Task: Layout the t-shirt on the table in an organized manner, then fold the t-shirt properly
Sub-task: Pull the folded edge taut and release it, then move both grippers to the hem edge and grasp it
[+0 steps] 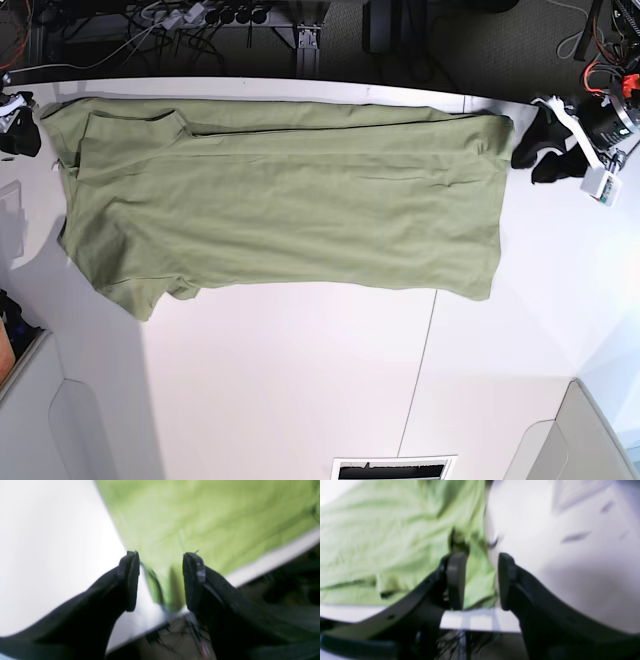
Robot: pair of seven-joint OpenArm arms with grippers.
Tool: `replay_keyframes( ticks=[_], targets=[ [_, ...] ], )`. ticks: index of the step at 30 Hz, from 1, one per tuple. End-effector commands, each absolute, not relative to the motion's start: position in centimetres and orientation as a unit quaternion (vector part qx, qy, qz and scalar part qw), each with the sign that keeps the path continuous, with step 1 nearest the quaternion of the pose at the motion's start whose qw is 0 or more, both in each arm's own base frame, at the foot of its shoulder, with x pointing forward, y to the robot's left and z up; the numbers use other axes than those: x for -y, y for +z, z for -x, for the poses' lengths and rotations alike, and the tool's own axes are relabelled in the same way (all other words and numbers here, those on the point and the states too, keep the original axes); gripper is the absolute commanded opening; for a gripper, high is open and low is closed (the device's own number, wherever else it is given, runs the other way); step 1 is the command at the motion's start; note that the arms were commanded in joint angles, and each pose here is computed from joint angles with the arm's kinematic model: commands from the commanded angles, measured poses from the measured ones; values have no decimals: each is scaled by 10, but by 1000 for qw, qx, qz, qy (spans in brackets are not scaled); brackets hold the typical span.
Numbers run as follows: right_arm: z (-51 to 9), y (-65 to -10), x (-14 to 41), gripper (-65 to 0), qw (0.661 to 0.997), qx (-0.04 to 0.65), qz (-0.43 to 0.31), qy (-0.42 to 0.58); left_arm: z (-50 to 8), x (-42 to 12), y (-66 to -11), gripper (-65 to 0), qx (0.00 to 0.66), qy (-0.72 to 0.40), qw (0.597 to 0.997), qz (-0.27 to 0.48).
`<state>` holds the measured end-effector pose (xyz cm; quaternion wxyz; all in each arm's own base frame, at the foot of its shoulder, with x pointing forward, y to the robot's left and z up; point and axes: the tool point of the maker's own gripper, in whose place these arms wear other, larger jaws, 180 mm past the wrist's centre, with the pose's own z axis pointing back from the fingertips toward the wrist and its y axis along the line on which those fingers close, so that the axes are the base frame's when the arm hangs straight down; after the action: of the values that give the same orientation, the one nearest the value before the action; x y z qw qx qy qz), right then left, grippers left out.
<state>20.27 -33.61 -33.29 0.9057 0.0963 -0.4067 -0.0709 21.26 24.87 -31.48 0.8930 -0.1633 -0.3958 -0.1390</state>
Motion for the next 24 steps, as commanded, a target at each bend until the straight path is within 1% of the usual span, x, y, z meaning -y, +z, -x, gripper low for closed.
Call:
replay_keyframes(
  ticks=[1, 7, 12, 15, 16, 18, 20, 21, 24],
  targets=[
    [-220, -311, 342, -427, 892, 441, -86, -56, -226, -249, -295, -345, 427, -152, 877, 162],
    [-272, -285, 346, -427, 867, 492, -74, -38, -255, -245, -274, -345, 463, -172, 856, 156],
    [-325, -291, 325, -427, 869, 485, -91, -10, -268, -239, -295, -345, 437, -191, 864, 159],
    [-356, -304, 322, -426, 875, 476, -84, -18, -275, -239, -313, -343, 417, -188, 874, 165],
    [-366, -309, 323, -422, 877, 473, -79, -22, -279, -239, -318, -327, 413, -184, 876, 168],
    [-384, -316, 323, -366, 882, 465, -76, -27, -287, -242, -326, -283, 408, -173, 880, 173],
    [-401, -322, 323, -296, 887, 454, -79, -30, -299, -248, -330, -275, 407, -161, 882, 174],
    [-408, -325, 324, -273, 889, 450, -80, -33, -306, -251, -331, -275, 408, -154, 883, 175],
    [-423, -333, 327, -264, 894, 438, -82, -46, -330, -260, -330, -275, 417, -133, 881, 179]
  ],
)
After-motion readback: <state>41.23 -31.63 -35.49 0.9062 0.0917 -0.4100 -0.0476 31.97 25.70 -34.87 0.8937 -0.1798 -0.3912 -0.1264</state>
